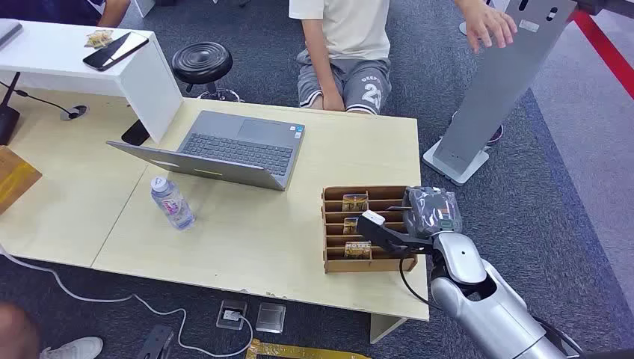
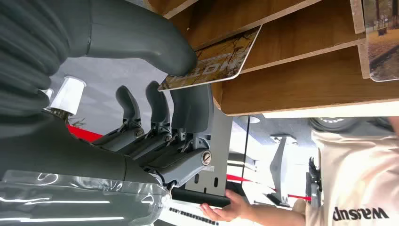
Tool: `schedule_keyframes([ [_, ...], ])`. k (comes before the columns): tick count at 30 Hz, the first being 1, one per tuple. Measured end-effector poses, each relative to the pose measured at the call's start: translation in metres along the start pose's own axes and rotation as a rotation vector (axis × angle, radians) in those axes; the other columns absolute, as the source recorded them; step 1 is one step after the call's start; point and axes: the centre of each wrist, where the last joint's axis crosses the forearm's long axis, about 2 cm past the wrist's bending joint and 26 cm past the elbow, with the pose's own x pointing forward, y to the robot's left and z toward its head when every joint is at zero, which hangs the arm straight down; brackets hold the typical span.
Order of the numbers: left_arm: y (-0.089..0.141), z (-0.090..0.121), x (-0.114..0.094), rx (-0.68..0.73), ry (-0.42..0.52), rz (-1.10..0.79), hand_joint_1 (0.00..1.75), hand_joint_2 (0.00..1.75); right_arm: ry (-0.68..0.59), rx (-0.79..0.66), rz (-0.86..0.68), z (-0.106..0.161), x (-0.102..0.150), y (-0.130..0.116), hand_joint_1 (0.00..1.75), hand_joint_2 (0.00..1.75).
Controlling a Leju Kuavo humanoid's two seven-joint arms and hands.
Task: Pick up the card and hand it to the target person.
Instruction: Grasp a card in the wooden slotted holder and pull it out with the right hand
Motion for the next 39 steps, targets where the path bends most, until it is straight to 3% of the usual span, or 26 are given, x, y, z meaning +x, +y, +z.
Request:
schedule_keyframes([
  [20,0.000,0.000,0.000,-0.004,-0.005,-0.012,0.00,0.00,-0.001,0.002,-0.007,0.000,0.000,0.000,1.43,1.75],
  [26,0.000,0.000,0.000,-0.002,0.000,-0.005,0.00,0.00,-0.023,0.014,-0.091,0.000,0.002,-0.005,1.43,1.75],
  [32,0.000,0.000,0.000,0.001,0.004,0.001,0.00,0.00,-0.042,-0.031,-0.233,-0.001,0.000,-0.021,1.43,1.75],
  [39,0.000,0.000,0.000,0.003,0.007,0.008,0.00,0.00,-0.035,-0.148,-0.278,-0.004,-0.005,-0.058,1.43,1.75],
])
